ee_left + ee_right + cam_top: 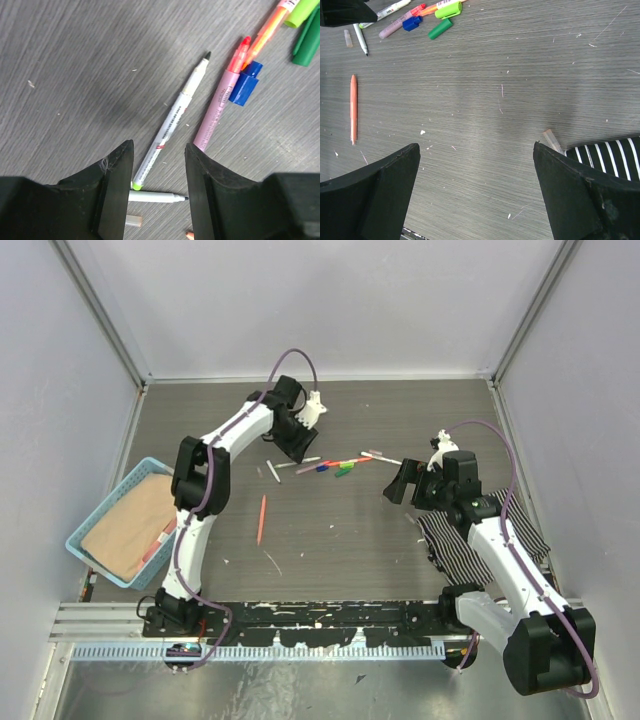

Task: Insert the pens into the pen caps
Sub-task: Pick up the pen from the center of the board.

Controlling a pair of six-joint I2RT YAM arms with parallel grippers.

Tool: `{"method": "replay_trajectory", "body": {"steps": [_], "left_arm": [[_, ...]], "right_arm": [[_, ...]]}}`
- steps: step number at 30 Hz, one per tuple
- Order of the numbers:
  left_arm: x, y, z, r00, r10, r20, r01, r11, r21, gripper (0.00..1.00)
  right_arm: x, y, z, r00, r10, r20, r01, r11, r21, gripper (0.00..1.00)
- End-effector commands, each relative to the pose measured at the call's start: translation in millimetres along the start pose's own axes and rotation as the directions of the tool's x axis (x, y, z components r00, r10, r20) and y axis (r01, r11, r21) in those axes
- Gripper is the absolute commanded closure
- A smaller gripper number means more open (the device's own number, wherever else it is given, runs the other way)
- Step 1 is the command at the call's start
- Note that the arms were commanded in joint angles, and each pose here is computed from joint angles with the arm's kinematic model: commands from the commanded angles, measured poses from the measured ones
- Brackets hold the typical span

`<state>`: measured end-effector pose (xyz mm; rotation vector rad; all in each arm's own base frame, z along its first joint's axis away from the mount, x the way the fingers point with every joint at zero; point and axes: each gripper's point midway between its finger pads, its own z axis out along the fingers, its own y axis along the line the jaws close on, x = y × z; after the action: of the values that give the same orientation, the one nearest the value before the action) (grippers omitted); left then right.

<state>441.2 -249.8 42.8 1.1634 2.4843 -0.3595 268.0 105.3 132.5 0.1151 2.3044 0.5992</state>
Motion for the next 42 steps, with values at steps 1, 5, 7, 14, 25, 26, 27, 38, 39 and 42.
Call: {"method": "replay_trajectory", "body": {"steps": [1, 5, 7, 14, 25, 26, 27, 38, 39, 42], "left_arm": [[-1, -13, -7, 1.000, 0.021, 0.016, -0.022, 0.997, 0.074, 0.49], [-2, -14, -6, 1.000, 0.023, 0.021, -0.025, 0.997, 0.079, 0.49], [-1, -10, -4, 1.000, 0.026, 0.013, -0.027, 0.997, 0.066, 0.49], [5, -8, 2, 1.000, 0.026, -0.017, -0.025, 0.998, 0.064, 0.49], [12, -8, 13, 0.999, 0.021, -0.045, -0.018, 0.997, 0.075, 0.52], [12, -7, 14, 0.999, 0.020, -0.047, -0.017, 0.997, 0.074, 0.53], [12, -7, 15, 0.999, 0.020, -0.048, -0.017, 0.997, 0.074, 0.55], [19, -3, 21, 0.997, 0.021, -0.072, -0.017, 0.998, 0.055, 0.65], [18, -2, 20, 0.997, 0.022, -0.071, -0.018, 0.999, 0.050, 0.67], [16, 2, 17, 0.998, 0.026, -0.065, -0.024, 0.999, 0.026, 0.73]], "right_arm": [[-5, 6, 0, 1.000, -0.026, 0.015, 0.027, 0.999, -0.026, 0.00], [-4, 6, 1, 1.000, -0.026, 0.010, 0.026, 0.999, -0.026, 0.00], [-5, 7, 1, 1.000, -0.028, 0.011, 0.028, 0.999, -0.029, 0.00], [-5, 9, 3, 1.000, -0.025, 0.009, 0.026, 0.999, -0.033, 0.00], [-6, 12, 4, 0.999, -0.031, 0.011, 0.032, 0.999, -0.038, 0.00], [-6, 12, 4, 0.999, -0.032, 0.008, 0.032, 0.999, -0.038, 0.00], [-5, 12, 4, 0.999, -0.032, 0.006, 0.032, 0.999, -0.037, 0.00], [-3, 11, 5, 0.999, -0.036, -0.001, 0.036, 0.999, -0.034, 0.00], [-3, 11, 5, 0.999, -0.037, 0.002, 0.037, 0.999, -0.034, 0.00], [-2, 10, 5, 0.999, -0.037, -0.002, 0.037, 0.999, -0.031, 0.00]]}}
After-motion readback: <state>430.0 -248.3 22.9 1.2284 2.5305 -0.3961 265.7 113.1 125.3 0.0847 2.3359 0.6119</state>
